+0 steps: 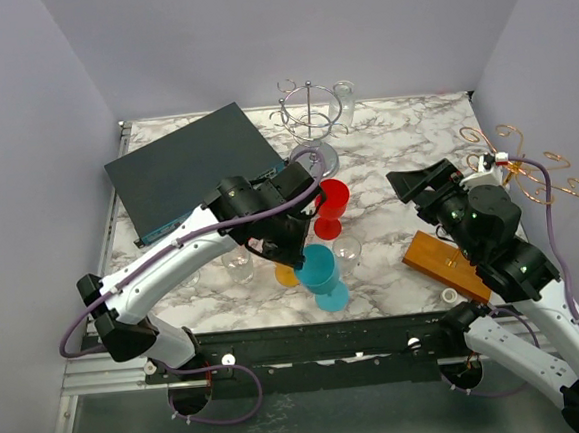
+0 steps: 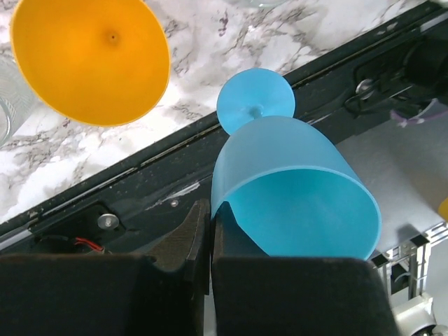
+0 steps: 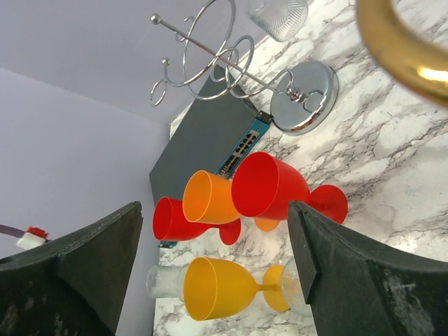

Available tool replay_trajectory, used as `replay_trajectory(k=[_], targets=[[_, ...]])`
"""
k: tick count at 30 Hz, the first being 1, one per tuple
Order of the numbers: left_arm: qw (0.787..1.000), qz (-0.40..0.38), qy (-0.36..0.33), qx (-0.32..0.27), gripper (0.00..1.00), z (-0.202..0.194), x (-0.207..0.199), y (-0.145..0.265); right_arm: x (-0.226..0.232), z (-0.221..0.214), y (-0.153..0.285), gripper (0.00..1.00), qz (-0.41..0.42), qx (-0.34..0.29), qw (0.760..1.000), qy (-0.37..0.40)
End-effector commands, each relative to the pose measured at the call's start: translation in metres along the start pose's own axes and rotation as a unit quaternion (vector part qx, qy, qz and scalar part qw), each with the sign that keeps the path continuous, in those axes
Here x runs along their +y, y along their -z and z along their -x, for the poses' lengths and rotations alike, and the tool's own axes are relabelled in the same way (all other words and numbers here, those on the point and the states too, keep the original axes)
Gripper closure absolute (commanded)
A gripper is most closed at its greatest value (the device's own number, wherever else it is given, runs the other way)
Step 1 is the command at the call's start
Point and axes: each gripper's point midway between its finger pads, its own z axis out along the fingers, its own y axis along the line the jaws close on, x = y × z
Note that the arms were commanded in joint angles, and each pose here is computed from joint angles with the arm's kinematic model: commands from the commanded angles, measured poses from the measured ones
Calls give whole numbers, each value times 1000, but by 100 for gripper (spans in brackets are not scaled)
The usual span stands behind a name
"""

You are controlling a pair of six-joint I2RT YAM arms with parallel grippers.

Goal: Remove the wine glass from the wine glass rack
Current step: Place the wine glass at the center of the board.

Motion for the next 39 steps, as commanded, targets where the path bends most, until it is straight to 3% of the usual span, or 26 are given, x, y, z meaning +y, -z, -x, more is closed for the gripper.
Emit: replay_trajectory(k=[1, 14, 27, 32, 39], targets=[[999, 8, -10, 38, 100, -14, 4, -22, -51, -42, -3, 9, -86, 65, 994, -2], [995, 92, -16, 31, 100, -10, 24, -81, -52, -42, 0, 9, -81, 66, 994, 0], [991, 129, -28, 9, 100, -3, 23, -99, -55, -44, 2, 9, -82, 67, 994, 4], [992, 124, -25, -1, 81, -1, 20, -96, -59, -47, 3, 9, -84, 70, 994, 3], [994, 108, -26, 2, 70, -3, 13, -92, -61, -49, 2, 9, -86, 71, 994, 4]])
